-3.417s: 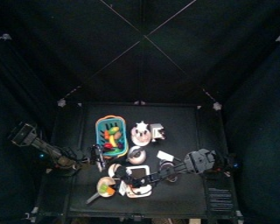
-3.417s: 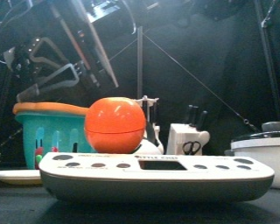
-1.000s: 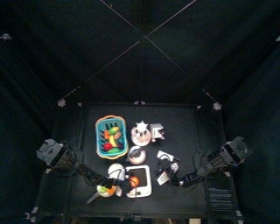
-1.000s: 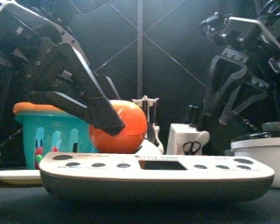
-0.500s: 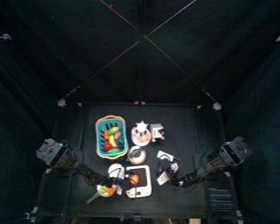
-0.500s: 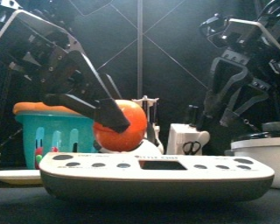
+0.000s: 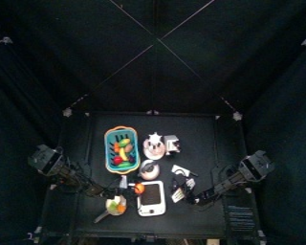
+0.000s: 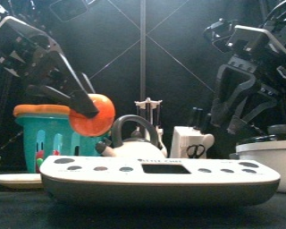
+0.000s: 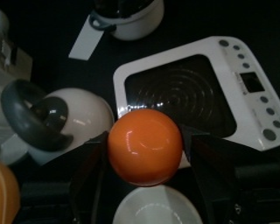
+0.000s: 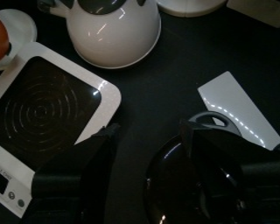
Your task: Grab orange and place onto plate
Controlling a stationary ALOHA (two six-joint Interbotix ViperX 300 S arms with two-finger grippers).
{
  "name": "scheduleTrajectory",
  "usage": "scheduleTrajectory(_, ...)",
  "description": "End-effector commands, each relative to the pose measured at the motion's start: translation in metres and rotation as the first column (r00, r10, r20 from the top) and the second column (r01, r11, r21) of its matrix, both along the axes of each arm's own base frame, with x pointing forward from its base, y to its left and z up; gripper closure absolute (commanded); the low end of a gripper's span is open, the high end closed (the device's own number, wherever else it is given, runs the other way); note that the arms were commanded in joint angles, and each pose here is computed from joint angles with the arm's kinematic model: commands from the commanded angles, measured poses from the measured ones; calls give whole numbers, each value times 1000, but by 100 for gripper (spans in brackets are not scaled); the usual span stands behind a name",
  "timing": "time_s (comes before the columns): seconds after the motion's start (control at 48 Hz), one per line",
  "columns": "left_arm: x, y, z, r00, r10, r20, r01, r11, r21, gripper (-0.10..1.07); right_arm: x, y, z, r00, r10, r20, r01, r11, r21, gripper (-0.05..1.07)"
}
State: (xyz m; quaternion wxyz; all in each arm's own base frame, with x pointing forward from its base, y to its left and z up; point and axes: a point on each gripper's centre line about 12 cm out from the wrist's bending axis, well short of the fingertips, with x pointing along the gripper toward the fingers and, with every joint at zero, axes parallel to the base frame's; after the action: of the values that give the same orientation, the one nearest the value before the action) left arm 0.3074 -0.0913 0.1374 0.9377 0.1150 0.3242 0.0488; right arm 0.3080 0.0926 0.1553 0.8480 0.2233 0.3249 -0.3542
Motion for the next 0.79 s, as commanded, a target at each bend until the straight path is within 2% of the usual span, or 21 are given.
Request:
scheduleTrajectory(0.0,-6,0,0,1000,19,-12,-20,999,-28,12,3,1,7,1000,-4,21,4,1000,9,13)
scheduleTrajectory(0.104,-15,1,-11,997,46,-62,-49,997,-55,12,4,2,6,1000,-1,20,0,1000,14,13)
scheduleTrajectory(0.229,-20,3,-16,994,61,-89,-67,995,-71,11,4,3,4,1000,2,17,-3,1000,17,13)
scheduleTrajectory(0.417,-21,0,-19,992,54,-115,-67,991,-119,8,5,1,3,1000,-10,13,10,1000,24,13)
scheduleTrajectory(0.646,-22,0,-20,991,63,-121,-78,989,-125,-2,5,1,3,1000,-11,13,10,1000,26,13)
scheduleTrajectory(0.771,-21,0,-20,991,66,-118,-81,989,-123,-3,5,1,3,1000,-11,10,11,1000,25,13)
